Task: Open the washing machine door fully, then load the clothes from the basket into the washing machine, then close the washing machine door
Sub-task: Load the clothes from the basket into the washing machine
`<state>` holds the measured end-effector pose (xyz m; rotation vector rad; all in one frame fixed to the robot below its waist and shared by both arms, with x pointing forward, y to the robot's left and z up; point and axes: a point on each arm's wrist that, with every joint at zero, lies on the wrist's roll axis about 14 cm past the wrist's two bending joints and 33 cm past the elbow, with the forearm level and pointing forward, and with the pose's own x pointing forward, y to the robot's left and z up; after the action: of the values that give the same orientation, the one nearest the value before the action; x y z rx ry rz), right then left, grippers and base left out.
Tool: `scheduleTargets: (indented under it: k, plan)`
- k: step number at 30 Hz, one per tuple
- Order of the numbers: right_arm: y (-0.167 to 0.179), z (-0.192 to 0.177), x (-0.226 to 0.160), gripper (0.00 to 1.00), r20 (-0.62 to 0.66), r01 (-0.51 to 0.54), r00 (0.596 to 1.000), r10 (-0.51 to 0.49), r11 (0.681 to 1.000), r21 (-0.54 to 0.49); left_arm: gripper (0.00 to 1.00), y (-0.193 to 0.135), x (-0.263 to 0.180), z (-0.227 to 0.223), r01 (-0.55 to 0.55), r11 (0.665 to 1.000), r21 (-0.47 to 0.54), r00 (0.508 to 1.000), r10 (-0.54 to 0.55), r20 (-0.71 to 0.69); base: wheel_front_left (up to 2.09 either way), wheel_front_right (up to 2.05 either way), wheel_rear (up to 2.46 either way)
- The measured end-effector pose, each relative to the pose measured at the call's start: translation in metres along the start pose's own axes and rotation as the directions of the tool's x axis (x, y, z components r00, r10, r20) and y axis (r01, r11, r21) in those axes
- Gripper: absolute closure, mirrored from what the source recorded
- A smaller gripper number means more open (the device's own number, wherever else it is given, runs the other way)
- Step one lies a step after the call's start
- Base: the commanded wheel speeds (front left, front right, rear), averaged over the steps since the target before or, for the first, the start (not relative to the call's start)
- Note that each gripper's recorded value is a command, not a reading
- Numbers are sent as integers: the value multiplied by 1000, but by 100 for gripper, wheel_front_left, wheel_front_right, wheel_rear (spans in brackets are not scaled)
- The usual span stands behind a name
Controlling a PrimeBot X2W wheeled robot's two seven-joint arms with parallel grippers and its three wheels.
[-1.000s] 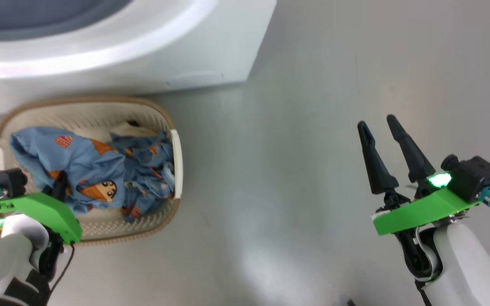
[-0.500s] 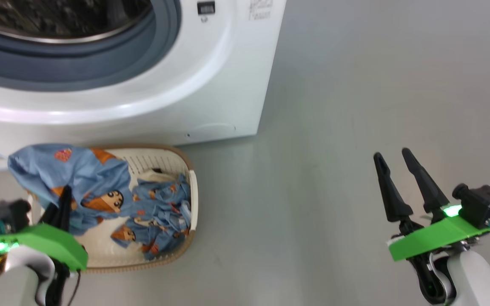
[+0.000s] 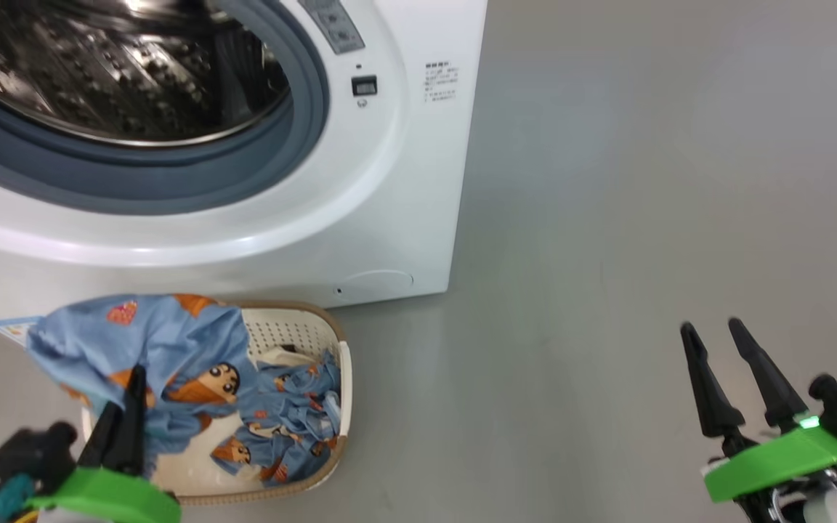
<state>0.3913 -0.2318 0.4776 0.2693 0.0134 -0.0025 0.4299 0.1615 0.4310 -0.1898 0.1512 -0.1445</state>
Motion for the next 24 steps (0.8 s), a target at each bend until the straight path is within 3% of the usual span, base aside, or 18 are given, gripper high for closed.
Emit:
scheduleTargets:
  k: [11,24]
  plan:
    - [-6,1,-18,0,3,23,1000,-23,1000,8,100,7,-46,20,-65,998,-2,994,65,89,0,0,0]
    - [-6,-9,-15,0,-22,34,999,-33,999,33,100,5,-41,22,-74,997,-24,992,76,102,0,0,0]
